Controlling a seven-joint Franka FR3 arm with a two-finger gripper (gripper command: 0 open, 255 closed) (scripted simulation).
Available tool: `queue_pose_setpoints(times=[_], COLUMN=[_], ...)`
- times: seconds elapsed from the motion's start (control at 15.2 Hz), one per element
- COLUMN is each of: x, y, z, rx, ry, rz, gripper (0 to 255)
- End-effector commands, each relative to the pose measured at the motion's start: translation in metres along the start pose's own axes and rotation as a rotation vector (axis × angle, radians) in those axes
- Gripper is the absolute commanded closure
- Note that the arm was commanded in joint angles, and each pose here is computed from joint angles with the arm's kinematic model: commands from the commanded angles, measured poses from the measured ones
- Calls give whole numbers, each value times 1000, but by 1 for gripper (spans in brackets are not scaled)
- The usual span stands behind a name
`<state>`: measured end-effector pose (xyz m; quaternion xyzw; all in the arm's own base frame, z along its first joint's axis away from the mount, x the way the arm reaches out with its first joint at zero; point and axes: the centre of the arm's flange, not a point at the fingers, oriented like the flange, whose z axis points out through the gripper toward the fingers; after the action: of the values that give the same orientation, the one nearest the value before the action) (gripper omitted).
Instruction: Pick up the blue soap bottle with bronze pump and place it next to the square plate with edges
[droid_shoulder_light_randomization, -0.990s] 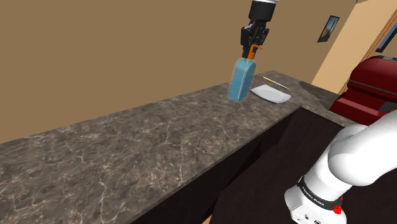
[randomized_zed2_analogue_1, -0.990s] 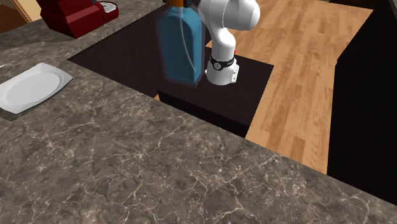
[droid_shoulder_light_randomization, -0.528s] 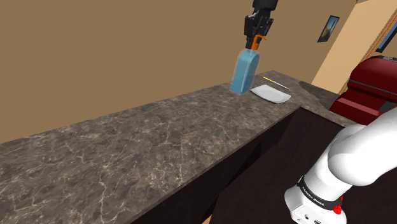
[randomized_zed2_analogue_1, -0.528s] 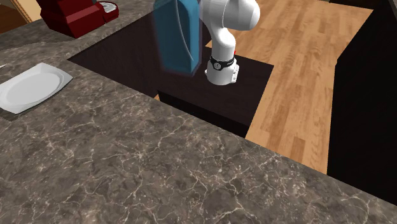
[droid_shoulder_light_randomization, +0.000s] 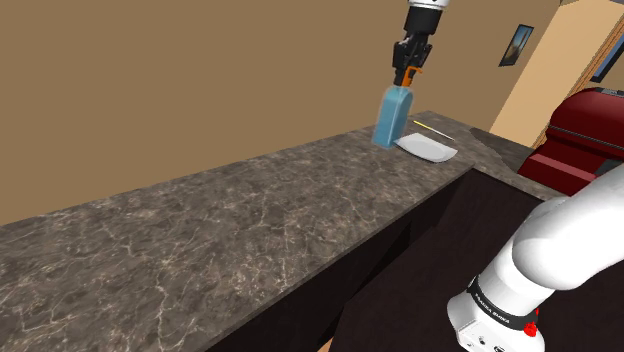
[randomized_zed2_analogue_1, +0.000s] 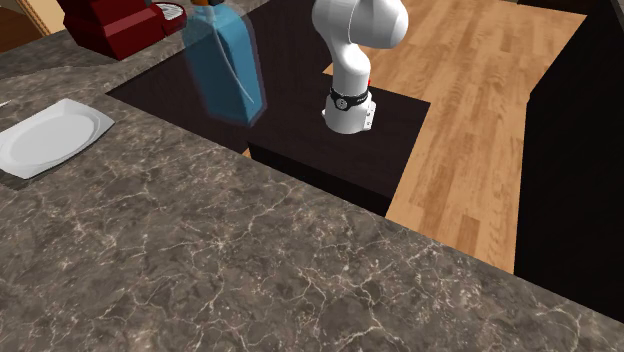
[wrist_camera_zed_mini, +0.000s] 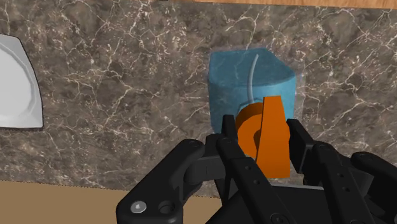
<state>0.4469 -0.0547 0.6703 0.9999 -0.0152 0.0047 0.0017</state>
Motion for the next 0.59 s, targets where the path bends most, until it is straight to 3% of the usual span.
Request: queue_pose_setpoints(times=[0.0,0.53], x=[5,32], y=[23,118], z=[10,48], rx=[-1,-1], ry=[1,1], rz=[-1,-1], gripper=[255,255])
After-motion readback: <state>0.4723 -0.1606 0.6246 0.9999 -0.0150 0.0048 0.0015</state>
